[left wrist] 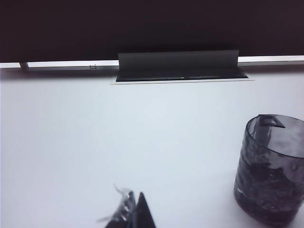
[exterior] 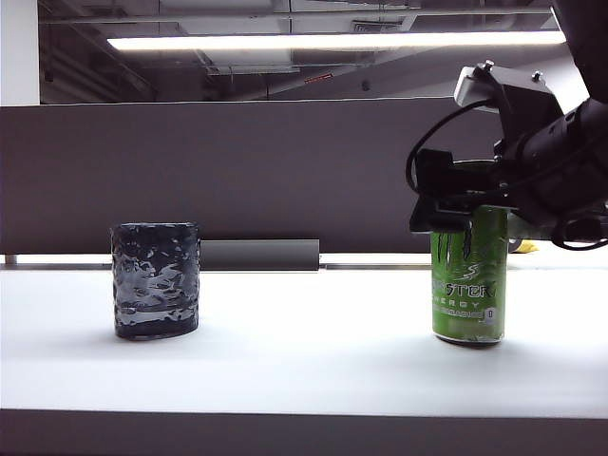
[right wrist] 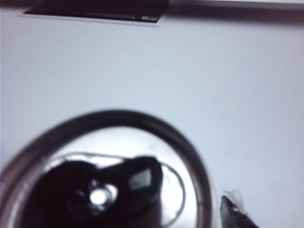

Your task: Pick up the metal can, pour some water into the cup, then place the can back on the table.

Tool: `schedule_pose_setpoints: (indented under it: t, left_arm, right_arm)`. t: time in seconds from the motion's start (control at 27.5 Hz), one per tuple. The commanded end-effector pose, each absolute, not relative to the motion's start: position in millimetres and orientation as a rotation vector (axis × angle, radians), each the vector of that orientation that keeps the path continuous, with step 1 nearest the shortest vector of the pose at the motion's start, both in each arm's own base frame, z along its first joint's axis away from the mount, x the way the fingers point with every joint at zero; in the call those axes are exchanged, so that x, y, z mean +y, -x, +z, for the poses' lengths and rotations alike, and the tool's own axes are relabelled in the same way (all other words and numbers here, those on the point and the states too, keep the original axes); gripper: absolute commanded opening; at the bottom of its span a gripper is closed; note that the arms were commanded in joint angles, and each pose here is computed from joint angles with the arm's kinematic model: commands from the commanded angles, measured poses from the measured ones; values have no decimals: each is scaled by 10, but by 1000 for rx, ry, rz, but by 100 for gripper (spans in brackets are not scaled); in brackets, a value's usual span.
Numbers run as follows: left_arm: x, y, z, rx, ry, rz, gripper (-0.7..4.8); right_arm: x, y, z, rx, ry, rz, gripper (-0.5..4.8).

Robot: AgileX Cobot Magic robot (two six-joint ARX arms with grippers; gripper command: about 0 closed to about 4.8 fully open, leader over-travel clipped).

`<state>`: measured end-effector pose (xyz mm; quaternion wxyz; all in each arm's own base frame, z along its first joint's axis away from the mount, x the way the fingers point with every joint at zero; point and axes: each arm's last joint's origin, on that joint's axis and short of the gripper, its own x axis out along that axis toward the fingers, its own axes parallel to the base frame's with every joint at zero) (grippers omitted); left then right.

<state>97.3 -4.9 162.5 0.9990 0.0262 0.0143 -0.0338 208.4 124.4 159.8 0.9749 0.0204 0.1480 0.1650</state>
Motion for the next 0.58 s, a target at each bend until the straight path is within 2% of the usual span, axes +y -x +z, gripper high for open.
schedule_pose_setpoints:
  t: [0.04,0.58]
  left_arm:
    - [-47,-973,1641,15,-52,-65,-5]
    - [-47,-973,1641,15,-52,-65,-5]
  right_arm:
    - [1265,-2099,1673,241,-69,364,479]
    - [1236,-2053,2029,11,-162,379,479]
